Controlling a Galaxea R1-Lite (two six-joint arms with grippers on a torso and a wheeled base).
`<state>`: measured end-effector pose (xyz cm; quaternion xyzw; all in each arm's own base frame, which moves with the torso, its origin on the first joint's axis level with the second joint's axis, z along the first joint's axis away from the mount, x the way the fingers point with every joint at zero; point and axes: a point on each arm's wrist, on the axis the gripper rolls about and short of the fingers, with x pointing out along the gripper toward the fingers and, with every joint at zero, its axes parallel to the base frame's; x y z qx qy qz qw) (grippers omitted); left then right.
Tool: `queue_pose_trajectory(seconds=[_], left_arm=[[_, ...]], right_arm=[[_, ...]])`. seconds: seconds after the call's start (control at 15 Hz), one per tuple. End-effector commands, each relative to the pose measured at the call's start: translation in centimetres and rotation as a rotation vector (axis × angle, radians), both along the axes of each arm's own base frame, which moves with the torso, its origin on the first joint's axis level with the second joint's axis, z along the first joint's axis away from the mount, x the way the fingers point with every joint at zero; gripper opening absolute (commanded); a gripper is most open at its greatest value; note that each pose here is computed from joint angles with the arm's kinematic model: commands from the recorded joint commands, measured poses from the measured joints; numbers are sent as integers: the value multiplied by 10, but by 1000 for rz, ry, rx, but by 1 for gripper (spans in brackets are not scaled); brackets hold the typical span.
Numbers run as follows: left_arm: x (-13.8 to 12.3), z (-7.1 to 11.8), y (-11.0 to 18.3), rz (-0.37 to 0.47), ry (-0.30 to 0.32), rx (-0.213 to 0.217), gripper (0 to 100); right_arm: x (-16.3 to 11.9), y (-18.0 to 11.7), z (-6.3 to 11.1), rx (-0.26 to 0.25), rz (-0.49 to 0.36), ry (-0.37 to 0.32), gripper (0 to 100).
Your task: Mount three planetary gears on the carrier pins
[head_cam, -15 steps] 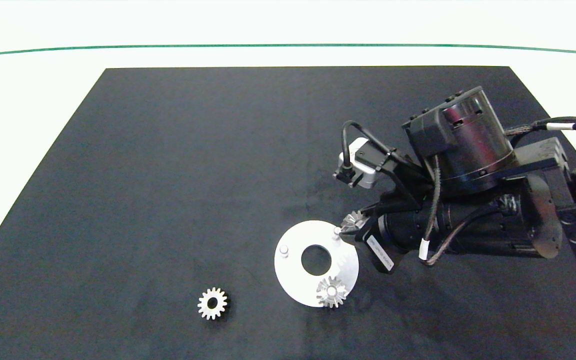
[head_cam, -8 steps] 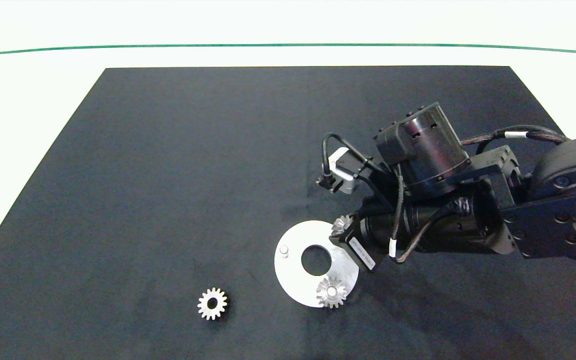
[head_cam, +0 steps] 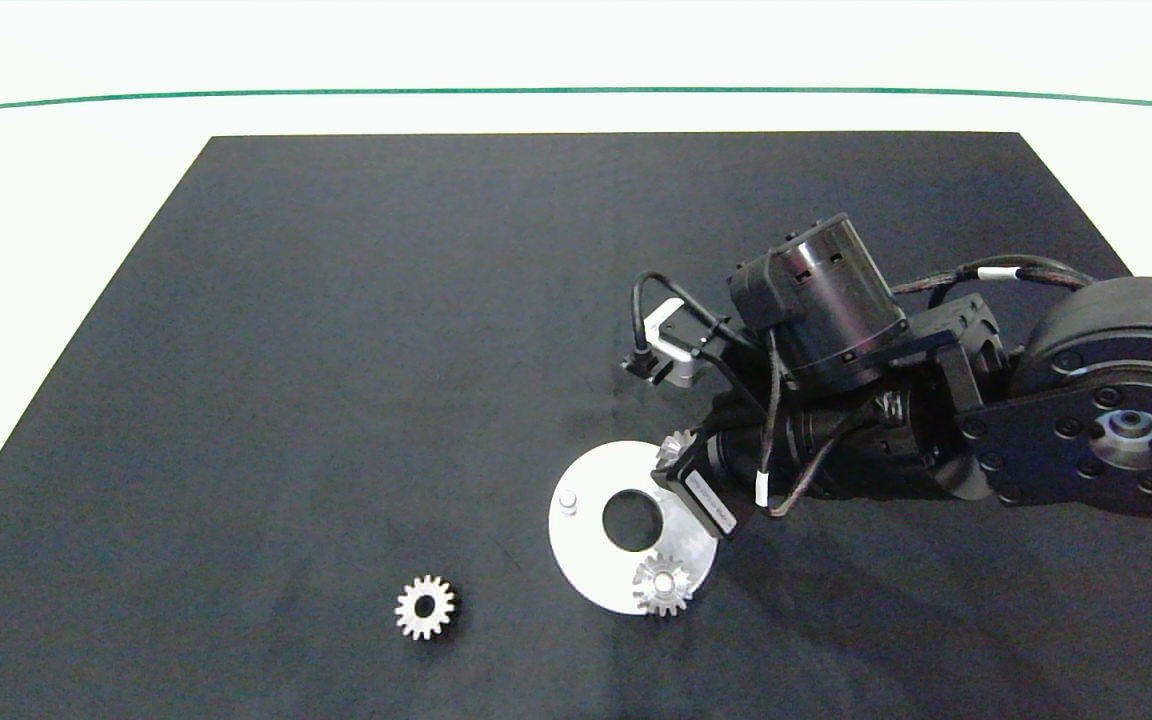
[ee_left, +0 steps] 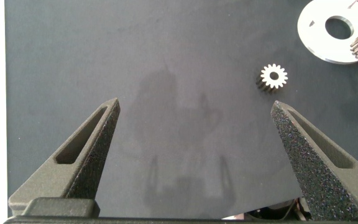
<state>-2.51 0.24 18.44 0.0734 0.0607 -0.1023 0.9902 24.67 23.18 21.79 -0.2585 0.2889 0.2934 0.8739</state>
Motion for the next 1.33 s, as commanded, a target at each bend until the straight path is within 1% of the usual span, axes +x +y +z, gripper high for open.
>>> queue_pose_trajectory(seconds=[0.07,0.2,0.4,0.6,1.07,1.27,1.33], left_arm=[[0,0,0,0,1,1,100],[0,0,0,-2,2,1,100],[0,1,0,-3,-1,0,100],[1,1,0,-2,5,1,100],[2,2,0,-11,5,1,100],[2,3,0,-9,4,0,100],[2,3,0,-10,4,-8,100]], right_arm=[[5,-2,-3,-9,-13,6,0],[7,-4,-4,-8,-22,7,0],[9,-2,-5,-8,-21,8,0],[9,0,-2,1,-17,0,0],[9,4,-3,0,-11,1,0],[9,4,-4,-2,-9,3,0],[9,4,-4,-2,-9,3,0]])
